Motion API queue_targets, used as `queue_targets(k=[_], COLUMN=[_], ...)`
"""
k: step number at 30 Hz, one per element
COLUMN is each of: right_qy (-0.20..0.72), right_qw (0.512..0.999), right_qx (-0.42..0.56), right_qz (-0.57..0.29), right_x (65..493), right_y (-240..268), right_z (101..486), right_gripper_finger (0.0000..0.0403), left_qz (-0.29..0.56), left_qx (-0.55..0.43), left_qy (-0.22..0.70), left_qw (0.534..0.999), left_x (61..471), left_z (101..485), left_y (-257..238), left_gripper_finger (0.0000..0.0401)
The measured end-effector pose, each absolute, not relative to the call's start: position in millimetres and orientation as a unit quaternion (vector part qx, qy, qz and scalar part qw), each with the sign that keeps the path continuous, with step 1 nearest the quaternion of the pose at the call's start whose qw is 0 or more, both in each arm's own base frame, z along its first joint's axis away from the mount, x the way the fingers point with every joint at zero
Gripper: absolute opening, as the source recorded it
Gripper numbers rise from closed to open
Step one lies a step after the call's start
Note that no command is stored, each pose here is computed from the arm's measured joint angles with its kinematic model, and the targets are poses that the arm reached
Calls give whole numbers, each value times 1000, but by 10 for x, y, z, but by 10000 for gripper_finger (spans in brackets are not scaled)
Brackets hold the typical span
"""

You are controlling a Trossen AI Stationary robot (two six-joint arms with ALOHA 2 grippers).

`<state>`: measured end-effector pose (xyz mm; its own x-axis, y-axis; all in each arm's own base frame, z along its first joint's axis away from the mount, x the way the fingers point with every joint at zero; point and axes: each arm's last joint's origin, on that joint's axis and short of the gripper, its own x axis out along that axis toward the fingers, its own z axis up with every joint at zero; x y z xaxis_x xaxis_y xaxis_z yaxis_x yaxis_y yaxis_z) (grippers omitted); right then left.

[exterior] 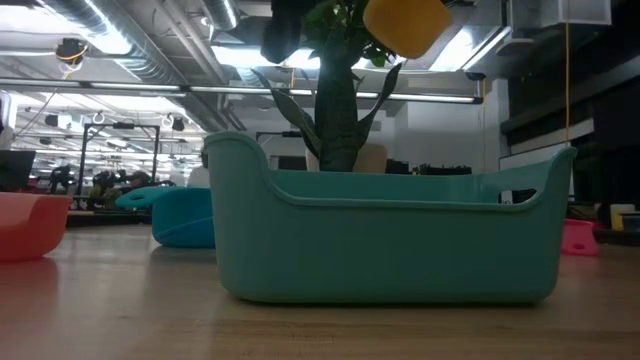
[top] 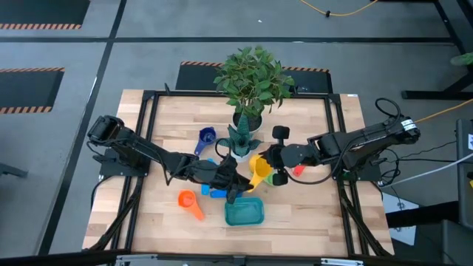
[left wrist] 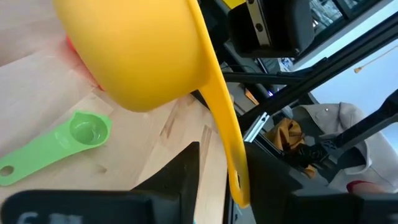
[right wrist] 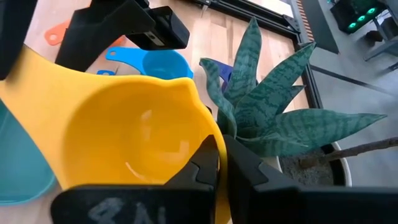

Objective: Nest measuring cups in basket
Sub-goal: Stack the yellow measuring cup on top of the light blue measuring cup

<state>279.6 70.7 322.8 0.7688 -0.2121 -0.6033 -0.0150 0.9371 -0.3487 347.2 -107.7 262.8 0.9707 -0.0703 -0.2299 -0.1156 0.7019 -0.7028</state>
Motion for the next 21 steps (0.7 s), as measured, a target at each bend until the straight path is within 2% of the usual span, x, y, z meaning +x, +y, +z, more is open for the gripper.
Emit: queue_targets(k=[10,16,21], right_qy=[336,336,332], right_qw=[925,926,928], right_qx=[-167,-165,-162], right_qz=[-54,-54,-52], right_x=[2796,2797,2802], right_y=[707,708,713], right_z=[3227,3228,3234], right_gripper_finger=[17,28,64], left_qz=[2,3,2], left_qx=[-386,-385,-384], left_qy=[124,127,128], left_qw=[914,914,914], left_x=[3469,3468,3468], left_z=[2633,2628,2627], left_y=[-1091,-1091,-1091], left_gripper_finger=[12,9,5])
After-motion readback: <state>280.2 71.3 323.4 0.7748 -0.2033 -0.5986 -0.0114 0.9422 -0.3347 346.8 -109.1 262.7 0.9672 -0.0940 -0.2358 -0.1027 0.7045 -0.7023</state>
